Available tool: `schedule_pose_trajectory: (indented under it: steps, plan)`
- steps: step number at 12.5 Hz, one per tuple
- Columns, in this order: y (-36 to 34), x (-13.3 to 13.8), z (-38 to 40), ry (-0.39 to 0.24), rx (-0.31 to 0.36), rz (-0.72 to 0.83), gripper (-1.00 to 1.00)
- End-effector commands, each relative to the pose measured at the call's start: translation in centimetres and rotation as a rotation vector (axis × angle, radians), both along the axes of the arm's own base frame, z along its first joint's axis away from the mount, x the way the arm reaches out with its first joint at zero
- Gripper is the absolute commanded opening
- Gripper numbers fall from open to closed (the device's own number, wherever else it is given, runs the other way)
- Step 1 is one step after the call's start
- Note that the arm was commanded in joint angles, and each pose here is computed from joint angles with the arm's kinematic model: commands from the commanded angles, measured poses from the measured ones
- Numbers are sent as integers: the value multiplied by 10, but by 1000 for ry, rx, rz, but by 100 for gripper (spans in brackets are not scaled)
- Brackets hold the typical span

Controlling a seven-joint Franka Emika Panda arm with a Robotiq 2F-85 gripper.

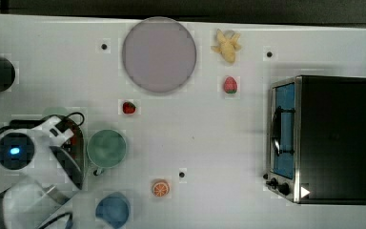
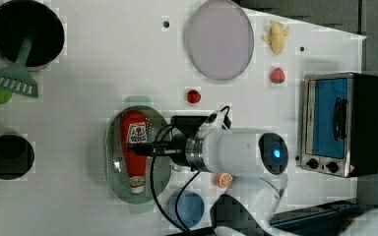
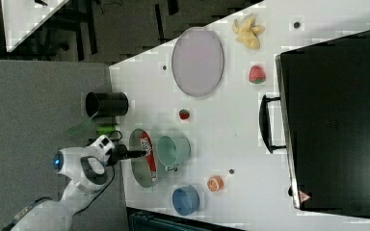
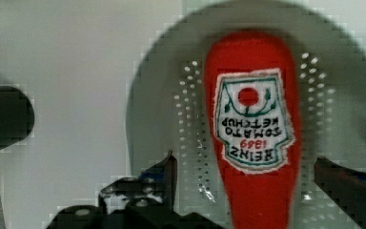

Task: Pick ketchup from strainer and place it on the table

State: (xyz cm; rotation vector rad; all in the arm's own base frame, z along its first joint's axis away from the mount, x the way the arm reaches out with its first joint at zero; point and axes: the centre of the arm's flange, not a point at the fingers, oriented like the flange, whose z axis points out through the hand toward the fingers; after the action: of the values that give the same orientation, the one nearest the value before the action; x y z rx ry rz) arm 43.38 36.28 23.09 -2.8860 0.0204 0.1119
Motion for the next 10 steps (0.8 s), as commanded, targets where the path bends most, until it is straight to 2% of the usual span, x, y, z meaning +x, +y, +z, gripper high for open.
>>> schedule_pose_trajectory:
  steps: [1, 5, 6, 8, 9, 10]
  plan:
    - [2, 0, -20, 39, 16, -76, 100]
    - [1, -1, -53, 46, 43, -93, 100]
    - [1, -1, -60, 40, 36, -84, 92]
    - [-1, -2, -68, 22, 21, -63, 43]
    - [3, -2, -65, 6, 36, -62, 21]
    - [7, -4, -62, -2, 46, -56, 17]
